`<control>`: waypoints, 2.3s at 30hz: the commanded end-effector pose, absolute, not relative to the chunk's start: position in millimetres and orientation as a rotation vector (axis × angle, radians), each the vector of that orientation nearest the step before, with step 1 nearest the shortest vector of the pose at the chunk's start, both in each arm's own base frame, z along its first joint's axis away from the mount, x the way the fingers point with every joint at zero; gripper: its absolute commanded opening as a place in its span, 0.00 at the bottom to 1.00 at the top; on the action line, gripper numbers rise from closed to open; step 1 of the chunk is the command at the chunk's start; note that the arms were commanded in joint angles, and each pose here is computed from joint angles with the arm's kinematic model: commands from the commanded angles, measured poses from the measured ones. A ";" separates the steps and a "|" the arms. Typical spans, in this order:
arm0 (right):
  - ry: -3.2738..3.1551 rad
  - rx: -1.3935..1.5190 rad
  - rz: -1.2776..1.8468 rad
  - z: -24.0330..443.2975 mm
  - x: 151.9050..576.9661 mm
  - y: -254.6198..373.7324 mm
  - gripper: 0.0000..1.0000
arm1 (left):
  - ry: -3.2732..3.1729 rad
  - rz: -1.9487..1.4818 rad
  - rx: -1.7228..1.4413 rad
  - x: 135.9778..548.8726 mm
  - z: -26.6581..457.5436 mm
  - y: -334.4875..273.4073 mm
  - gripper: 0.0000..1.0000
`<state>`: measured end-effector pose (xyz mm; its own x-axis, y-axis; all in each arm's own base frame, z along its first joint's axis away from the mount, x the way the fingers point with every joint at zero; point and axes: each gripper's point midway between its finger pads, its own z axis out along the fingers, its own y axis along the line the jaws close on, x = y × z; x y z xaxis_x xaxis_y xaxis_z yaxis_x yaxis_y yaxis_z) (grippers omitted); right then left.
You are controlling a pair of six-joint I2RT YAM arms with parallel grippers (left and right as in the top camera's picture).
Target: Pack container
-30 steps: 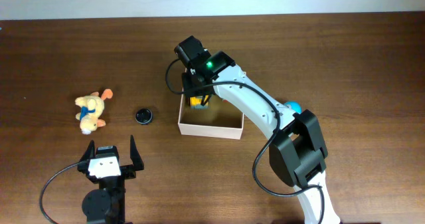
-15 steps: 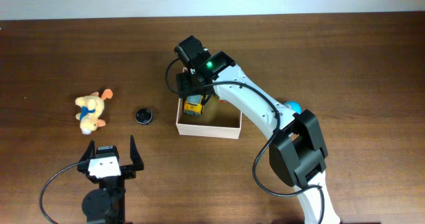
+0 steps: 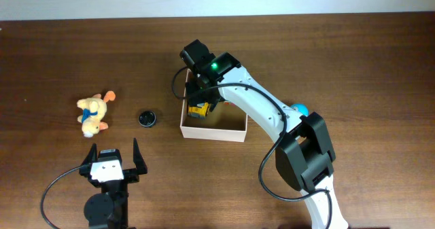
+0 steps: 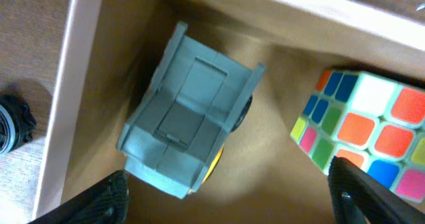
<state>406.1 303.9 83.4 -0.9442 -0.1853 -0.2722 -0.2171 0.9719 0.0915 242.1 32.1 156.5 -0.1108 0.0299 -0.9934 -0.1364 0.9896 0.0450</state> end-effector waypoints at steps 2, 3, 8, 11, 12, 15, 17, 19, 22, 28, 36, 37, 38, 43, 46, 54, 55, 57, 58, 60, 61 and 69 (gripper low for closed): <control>2.843 -0.344 0.179 91.8 402.1 305.4 0.70 | 1.671 0.147 -0.064 242.0 156.6 31.4 0.99; 2.843 -0.351 0.178 92.6 401.7 304.9 0.68 | 1.671 0.147 -0.064 242.0 156.6 31.4 0.99; 2.866 -0.375 0.153 91.7 395.9 300.5 0.41 | 1.671 0.147 -0.064 242.0 156.6 31.4 0.99; 2.865 -0.374 0.148 91.3 396.3 299.9 0.34 | 1.671 0.147 -0.064 242.0 156.6 31.4 0.99; 2.861 -0.373 0.149 91.6 397.1 300.3 0.33 | 1.671 0.147 -0.064 242.0 156.6 31.4 0.99; 2.850 -0.369 0.140 89.3 400.9 300.8 0.30 | 1.671 0.147 -0.064 242.0 156.6 31.4 0.99; 2.844 -0.366 0.123 86.8 403.3 299.7 0.30 | 1.671 0.147 -0.064 242.0 156.6 31.4 0.99; 2.845 -0.372 0.117 82.7 404.2 300.0 0.30 | 1.671 0.147 -0.064 242.0 156.6 31.4 0.99; 2.854 -0.400 0.105 73.4 404.7 300.5 0.27 | 1.671 0.147 -0.064 242.0 156.6 31.4 0.99; 2.876 -0.401 0.068 59.5 405.5 296.1 0.18 | 1.671 0.147 -0.064 242.0 156.6 31.4 0.99; 2.883 -0.352 0.050 59.3 415.2 280.6 0.18 | 1.671 0.147 -0.064 242.0 156.6 31.4 0.99; 2.883 -0.344 0.050 59.4 416.7 278.6 0.18 | 1.671 0.147 -0.064 242.0 156.6 31.4 0.99; 2.883 -0.337 0.050 59.4 418.2 276.7 0.18 | 1.671 0.147 -0.064 242.0 156.6 31.4 0.99; 2.868 -0.304 0.046 60.4 427.7 269.2 0.12 | 1.671 0.147 -0.064 242.0 156.6 31.4 0.99; 2.859 -0.292 0.054 60.4 432.3 267.9 0.11 | 1.671 0.147 -0.064 242.0 156.8 31.4 0.99; 2.820 -0.317 0.077 61.9 440.4 273.8 0.08 | 1.671 0.147 -0.064 242.0 156.6 31.4 0.99; 2.818 -0.318 0.077 62.0 440.8 274.0 0.08 | 1.671 0.147 -0.064 242.0 156.6 31.4 0.99; 2.817 -0.318 0.079 62.1 441.1 274.3 0.08 | 1.671 0.147 -0.064 242.0 156.6 31.4 0.99; 2.816 -0.318 0.079 62.1 441.2 274.3 0.08 | 1.671 0.147 -0.064 242.0 156.6 31.4 0.99; 2.817 -0.318 0.081 62.1 440.9 274.6 0.08 | 1.671 0.147 -0.064 242.0 156.6 31.4 0.99; 2.817 -0.322 0.084 62.1 440.2 275.8 0.08 | 1.671 0.147 -0.064 242.0 156.6 31.4 0.99; 2.814 -0.329 0.128 62.7 440.2 282.3 0.04 | 1.671 0.147 -0.064 242.0 156.6 31.4 0.99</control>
<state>442.1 279.1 72.3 -0.9247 -0.1978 -0.3252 -0.2250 0.9732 0.0479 242.1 32.1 156.5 -0.1108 0.0299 -0.9934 -0.1364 0.9896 0.0450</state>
